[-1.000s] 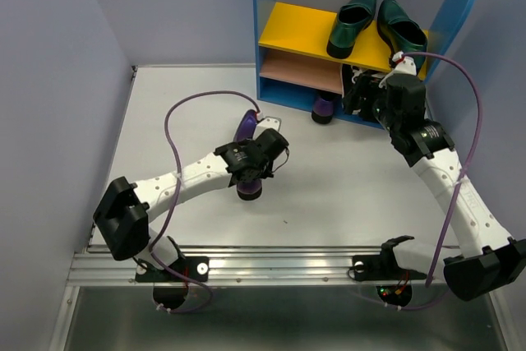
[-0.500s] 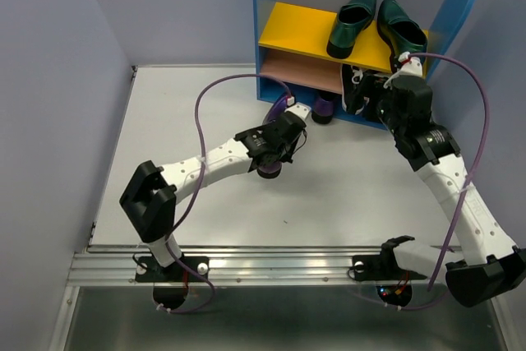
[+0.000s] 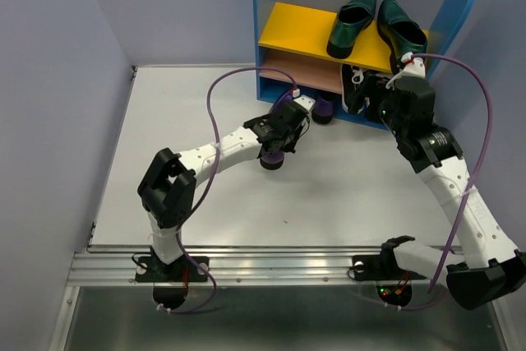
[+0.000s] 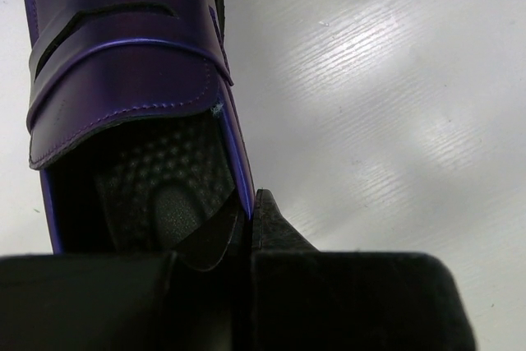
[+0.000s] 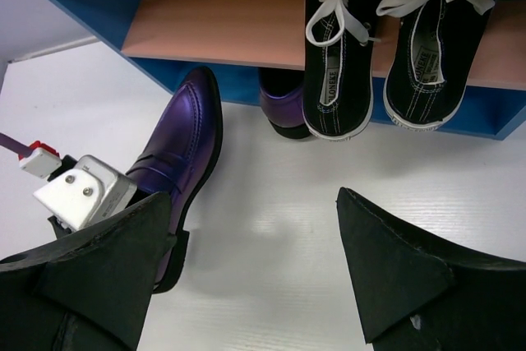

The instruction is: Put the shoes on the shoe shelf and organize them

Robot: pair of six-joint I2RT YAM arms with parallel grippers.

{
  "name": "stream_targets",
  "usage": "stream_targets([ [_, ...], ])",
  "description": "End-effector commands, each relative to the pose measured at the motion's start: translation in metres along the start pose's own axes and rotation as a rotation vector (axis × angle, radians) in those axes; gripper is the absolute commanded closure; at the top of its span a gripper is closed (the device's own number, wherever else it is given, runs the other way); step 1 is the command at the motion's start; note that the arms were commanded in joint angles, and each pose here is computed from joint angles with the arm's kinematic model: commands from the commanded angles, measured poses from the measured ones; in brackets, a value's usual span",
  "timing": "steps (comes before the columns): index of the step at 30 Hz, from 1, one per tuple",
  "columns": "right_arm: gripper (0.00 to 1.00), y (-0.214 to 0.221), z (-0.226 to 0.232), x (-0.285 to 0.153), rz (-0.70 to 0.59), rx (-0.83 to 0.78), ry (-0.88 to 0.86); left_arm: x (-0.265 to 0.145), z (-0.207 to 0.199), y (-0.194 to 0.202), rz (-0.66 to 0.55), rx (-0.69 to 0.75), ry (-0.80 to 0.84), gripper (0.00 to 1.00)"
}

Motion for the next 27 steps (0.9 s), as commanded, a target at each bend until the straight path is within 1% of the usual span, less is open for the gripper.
stream_targets([
  [1, 0.13, -0.017, 0.003, -0.009, -0.066, 0.009, -0.008, -0.012, 0.01, -0.048, -0.171, -0.014, -0.011, 1.0],
  [7, 0.13, -0.017, 0.004, -0.009, -0.063, 0.01, -0.014, 0.001, 0.017, -0.057, -0.187, -0.01, -0.013, 1.0],
  [11, 0.13, -0.018, 0.004, -0.01, -0.066, 0.01, -0.01, 0.02, 0.02, -0.062, -0.184, -0.01, -0.003, 1.0],
  [12, 0.13, -0.018, 0.004, -0.01, -0.064, 0.009, -0.009, 0.02, 0.021, -0.071, -0.203, -0.011, -0.001, 1.0],
  [14, 0.13, -0.019, 0.003, -0.011, -0.067, 0.009, -0.005, 0.03, 0.024, -0.073, -0.197, -0.009, -0.004, 1.0],
  [18, 0.13, -0.02, 0.003, -0.011, -0.069, 0.009, -0.001, 0.04, 0.03, -0.092, -0.226, -0.004, -0.017, 1.0],
  [23, 0.13, -0.019, 0.004, -0.01, -0.064, 0.008, -0.003, 0.059, 0.037, -0.101, -0.22, 0.01, -0.03, 1.0],
  [27, 0.13, -0.019, 0.004, -0.009, -0.059, 0.007, -0.002, 0.063, 0.042, -0.117, -0.261, 0.013, -0.02, 1.0],
])
Point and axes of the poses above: each gripper's point midway between its finger pads, its own x axis out along the fingers, its own z axis along the line the jaws close on, y = z × x, the point moved 7 cm from there along -x, back along the fingers, and after that the axes turned 7 degrees about x, right-handed, at the moved point
